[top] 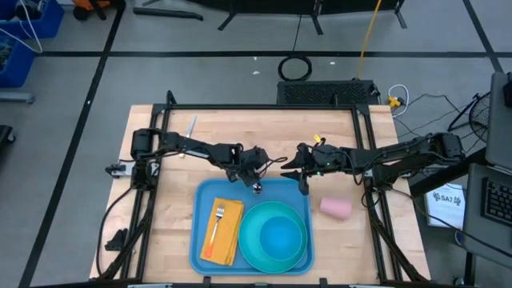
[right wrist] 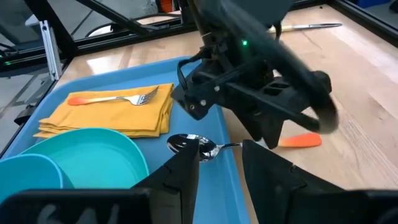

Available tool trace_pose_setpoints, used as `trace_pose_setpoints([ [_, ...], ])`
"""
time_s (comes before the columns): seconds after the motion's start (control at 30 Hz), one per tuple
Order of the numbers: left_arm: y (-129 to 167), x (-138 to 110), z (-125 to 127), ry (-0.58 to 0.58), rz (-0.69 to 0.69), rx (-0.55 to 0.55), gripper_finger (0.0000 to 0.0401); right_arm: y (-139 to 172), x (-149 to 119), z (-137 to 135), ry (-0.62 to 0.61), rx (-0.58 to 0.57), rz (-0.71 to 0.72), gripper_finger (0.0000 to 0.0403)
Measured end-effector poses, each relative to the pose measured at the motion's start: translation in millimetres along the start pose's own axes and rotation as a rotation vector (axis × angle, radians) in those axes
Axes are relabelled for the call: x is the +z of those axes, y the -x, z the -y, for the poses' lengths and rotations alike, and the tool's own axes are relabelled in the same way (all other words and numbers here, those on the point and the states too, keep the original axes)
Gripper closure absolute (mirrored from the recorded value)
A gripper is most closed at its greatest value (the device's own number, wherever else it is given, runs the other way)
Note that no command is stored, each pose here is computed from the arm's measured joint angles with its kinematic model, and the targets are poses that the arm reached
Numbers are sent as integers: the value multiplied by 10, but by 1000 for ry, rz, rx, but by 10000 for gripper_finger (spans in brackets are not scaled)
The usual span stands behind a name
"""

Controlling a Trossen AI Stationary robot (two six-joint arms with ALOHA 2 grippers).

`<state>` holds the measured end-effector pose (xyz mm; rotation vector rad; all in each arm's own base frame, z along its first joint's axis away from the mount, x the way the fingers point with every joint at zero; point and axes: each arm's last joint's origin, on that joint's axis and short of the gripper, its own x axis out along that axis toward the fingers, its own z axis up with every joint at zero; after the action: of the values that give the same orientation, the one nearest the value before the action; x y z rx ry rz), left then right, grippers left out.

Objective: Set up tray
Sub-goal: Put the orange spoon on top of the yellow napkin to the right of the orange fork

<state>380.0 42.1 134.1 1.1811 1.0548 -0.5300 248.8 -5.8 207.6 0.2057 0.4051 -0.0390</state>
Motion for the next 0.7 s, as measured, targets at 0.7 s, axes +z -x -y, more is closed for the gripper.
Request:
trace_pose_setpoints([
  [0.7,-73,18,-20,353,-51,68,392,-1,17,-1,3,2,15,289],
])
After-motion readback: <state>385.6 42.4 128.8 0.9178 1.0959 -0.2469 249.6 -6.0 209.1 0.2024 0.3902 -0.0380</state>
